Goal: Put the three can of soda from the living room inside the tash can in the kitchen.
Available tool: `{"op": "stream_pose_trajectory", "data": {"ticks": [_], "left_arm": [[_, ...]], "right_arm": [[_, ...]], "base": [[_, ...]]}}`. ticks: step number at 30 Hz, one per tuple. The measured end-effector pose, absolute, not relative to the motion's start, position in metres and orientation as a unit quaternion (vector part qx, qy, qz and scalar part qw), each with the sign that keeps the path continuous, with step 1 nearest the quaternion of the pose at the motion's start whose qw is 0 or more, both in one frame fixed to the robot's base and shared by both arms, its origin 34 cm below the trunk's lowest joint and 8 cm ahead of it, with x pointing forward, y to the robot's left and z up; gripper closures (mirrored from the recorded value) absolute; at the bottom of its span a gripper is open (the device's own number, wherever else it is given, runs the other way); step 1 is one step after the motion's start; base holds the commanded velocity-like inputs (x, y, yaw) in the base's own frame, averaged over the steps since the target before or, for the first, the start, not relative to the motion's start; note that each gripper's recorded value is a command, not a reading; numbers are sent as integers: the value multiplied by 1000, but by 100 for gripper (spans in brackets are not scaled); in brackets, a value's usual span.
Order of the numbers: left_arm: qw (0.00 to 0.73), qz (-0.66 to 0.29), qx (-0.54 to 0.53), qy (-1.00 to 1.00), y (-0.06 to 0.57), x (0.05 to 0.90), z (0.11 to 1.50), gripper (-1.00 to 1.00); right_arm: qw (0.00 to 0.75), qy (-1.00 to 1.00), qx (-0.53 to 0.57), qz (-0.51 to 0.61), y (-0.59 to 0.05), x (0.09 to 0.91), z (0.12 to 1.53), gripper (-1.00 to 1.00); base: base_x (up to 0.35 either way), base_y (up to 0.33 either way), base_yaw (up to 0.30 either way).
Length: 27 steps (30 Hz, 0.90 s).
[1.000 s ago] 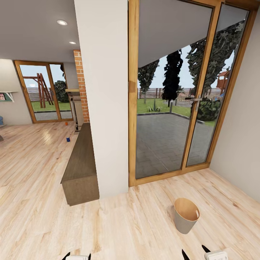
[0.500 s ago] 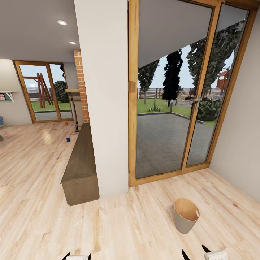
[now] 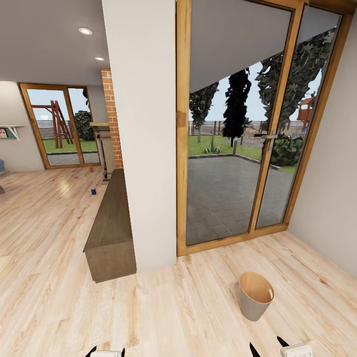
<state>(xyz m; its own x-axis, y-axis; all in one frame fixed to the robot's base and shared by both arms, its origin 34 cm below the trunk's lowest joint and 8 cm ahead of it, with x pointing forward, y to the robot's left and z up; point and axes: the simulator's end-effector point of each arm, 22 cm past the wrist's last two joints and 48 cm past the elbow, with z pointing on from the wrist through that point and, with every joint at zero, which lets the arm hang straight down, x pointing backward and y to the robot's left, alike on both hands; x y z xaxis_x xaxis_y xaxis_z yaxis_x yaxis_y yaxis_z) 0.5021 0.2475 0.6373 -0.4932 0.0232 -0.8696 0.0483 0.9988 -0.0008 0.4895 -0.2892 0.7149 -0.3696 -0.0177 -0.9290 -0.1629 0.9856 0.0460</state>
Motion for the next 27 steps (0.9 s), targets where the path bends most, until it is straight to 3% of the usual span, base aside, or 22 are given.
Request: {"op": "stream_pose_trajectory", "data": {"ticks": [27], "left_arm": [[503,-12,21,864,247,502,637,-100]], "right_arm": [[559,825,-55,65,-289,489,715,-100]], "base": [[0,0,0]]}}
